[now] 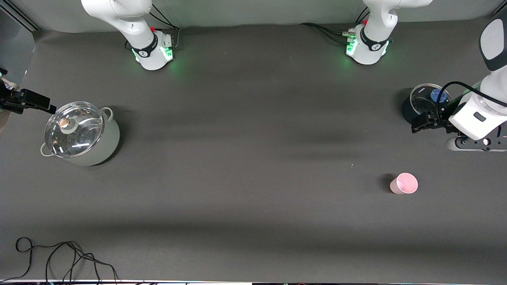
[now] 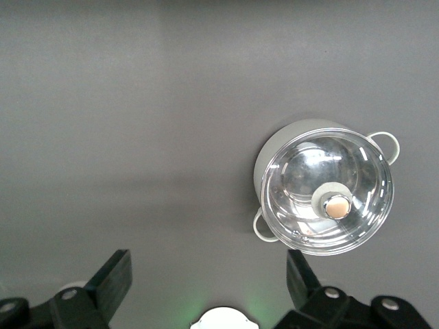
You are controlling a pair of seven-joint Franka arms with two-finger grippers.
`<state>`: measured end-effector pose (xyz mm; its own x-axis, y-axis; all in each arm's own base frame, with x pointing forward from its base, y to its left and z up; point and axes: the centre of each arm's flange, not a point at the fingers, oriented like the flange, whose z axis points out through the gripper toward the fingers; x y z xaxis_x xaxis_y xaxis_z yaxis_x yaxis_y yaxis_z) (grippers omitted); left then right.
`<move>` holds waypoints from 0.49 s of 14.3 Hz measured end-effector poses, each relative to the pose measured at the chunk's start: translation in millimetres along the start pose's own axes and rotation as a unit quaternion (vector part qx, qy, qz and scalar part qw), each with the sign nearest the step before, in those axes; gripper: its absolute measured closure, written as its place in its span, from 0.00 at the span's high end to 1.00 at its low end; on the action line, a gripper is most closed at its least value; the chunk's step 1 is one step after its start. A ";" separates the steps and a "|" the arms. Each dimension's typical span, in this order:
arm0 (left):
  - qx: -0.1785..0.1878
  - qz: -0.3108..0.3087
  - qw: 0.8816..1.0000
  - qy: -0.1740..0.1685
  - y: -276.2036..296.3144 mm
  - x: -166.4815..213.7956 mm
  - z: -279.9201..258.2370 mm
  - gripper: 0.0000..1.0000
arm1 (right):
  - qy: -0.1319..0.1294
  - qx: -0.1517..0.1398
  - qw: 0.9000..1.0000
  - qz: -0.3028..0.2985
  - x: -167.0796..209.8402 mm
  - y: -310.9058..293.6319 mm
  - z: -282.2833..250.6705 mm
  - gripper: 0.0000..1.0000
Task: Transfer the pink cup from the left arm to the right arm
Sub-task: 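Raise the left gripper from beside the blue saucepan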
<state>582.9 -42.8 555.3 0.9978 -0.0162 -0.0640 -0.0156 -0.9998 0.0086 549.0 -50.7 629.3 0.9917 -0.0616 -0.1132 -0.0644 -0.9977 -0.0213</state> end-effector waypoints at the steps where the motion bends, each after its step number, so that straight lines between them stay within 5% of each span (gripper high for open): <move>1: 0.000 0.002 1.000 0.003 0.0 1.3 -2.2 1.00 | 0.000 0.000 1.000 0.000 0.0 0.0 0.1 1.00; 7: -0.007 0.083 0.996 0.035 -9.1 22.6 -21.0 1.00 | -0.001 0.000 1.000 0.001 0.0 0.5 0.5 1.00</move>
<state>607.0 -33.9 574.8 0.9836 -0.1801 0.0097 -0.1803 -0.9832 0.0282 548.9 -51.2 628.7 0.9913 -0.0626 -0.1157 -0.0655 -0.9976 -0.0213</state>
